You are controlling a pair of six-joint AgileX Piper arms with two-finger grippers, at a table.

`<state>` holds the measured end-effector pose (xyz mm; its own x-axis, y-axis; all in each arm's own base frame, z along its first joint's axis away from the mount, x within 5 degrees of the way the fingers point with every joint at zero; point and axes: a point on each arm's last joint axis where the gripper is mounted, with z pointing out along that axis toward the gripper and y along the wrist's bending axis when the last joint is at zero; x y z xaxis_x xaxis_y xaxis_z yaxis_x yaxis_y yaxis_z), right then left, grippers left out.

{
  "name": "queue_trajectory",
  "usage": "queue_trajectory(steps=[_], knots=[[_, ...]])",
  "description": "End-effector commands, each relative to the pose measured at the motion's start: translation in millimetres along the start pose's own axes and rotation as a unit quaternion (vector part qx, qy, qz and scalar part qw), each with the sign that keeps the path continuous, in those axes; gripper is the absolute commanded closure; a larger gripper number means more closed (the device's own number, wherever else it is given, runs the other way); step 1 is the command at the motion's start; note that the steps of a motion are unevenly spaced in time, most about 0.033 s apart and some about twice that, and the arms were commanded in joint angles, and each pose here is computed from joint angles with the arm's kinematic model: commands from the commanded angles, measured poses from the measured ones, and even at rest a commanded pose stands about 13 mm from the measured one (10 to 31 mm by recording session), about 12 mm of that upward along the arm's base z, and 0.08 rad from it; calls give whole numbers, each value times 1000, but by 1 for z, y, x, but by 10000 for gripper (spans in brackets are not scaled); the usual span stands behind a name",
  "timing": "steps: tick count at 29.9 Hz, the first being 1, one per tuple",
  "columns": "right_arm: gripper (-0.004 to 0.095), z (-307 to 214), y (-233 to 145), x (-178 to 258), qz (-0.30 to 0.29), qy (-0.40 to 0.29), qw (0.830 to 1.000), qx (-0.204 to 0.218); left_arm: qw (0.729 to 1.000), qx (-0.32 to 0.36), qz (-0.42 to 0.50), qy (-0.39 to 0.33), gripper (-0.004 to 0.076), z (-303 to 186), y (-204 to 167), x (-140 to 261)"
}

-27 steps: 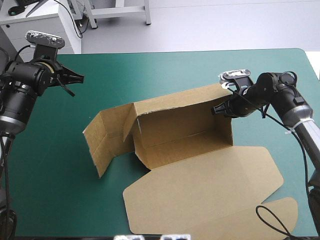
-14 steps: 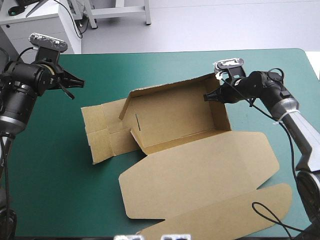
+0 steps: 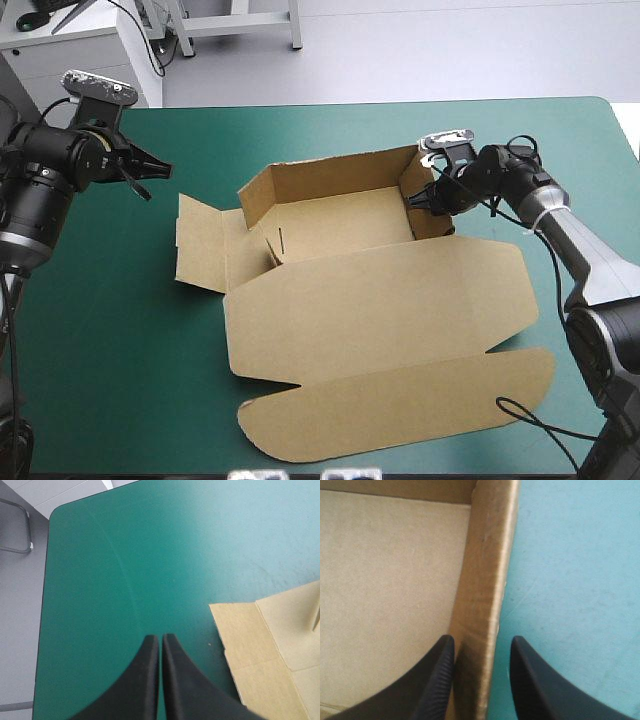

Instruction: Fold the box

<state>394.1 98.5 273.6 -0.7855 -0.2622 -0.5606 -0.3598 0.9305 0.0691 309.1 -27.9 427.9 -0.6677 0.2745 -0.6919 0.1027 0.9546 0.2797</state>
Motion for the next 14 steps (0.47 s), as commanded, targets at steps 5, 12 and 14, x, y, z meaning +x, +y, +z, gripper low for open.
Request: queue_trajectory(steps=[5,12,14], knots=[[481,-87,5,-56,-28,-100,994,21,999,-10,-6,-34,725,-22,7,-5],[481,-132,9,-80,-38,-159,986,28,1000,-10,-6,-11,725,-22,7,-1],[481,-134,8,-79,-19,-150,988,33,1000,-11,-5,-6,725,-22,7,0]])
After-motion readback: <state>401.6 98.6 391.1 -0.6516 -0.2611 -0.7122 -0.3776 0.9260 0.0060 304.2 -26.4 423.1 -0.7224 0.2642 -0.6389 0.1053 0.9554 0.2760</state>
